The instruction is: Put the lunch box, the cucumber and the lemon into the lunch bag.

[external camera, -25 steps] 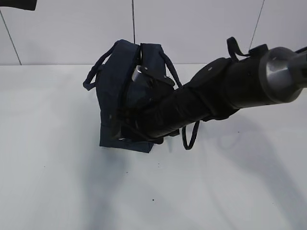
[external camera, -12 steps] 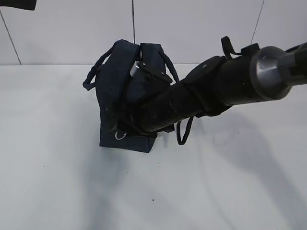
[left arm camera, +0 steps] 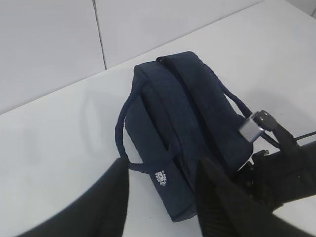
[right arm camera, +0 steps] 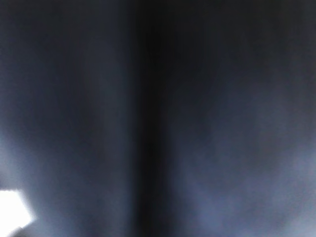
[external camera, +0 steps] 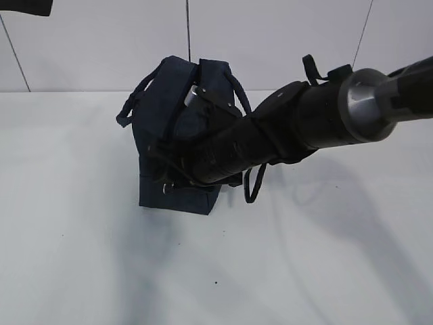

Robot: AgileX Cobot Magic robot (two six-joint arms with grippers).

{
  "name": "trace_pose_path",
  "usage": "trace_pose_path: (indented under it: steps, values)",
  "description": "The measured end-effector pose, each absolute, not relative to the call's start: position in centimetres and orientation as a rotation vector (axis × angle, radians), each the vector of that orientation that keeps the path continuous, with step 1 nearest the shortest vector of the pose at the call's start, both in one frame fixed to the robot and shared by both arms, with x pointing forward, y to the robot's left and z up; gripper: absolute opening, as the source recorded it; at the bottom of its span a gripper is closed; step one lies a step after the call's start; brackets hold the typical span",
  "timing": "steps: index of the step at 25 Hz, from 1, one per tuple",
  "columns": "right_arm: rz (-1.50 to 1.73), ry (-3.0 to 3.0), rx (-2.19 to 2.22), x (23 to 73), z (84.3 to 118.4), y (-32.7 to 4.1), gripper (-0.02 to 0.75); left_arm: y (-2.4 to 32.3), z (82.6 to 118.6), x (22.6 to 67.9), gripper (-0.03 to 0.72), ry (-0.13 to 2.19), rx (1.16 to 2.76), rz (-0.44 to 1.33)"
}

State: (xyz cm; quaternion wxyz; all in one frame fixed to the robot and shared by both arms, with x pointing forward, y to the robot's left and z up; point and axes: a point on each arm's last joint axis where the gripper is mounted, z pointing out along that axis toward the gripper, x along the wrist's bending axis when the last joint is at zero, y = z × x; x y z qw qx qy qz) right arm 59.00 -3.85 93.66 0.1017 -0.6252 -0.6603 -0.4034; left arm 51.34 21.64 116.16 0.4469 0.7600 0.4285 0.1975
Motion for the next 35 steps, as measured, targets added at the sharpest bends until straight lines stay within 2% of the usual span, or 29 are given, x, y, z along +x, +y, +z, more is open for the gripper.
trace_pose_path:
  steps: [7,11,29,32,35]
  values:
    - [-1.201,-1.954,-1.851,59.2,93.7,-3.8,0.136,21.6,116.1,51.3,0.302,1.061,1.889,0.478]
    - [-1.201,-1.992,-1.833,59.2,93.8,-3.8,0.065,21.6,116.1,51.2,0.302,1.061,1.890,0.472]
    - [-1.127,-2.065,-1.783,59.0,92.4,-3.7,0.045,21.5,116.1,51.2,0.302,1.062,1.888,0.457]
    - [-1.115,-2.067,-1.766,58.8,92.4,-3.7,0.004,21.5,116.1,51.2,0.302,1.062,1.889,0.456]
    - [-1.093,-2.094,-1.726,58.6,92.3,-3.6,0.001,21.5,116.1,51.2,0.302,1.062,1.889,0.456]
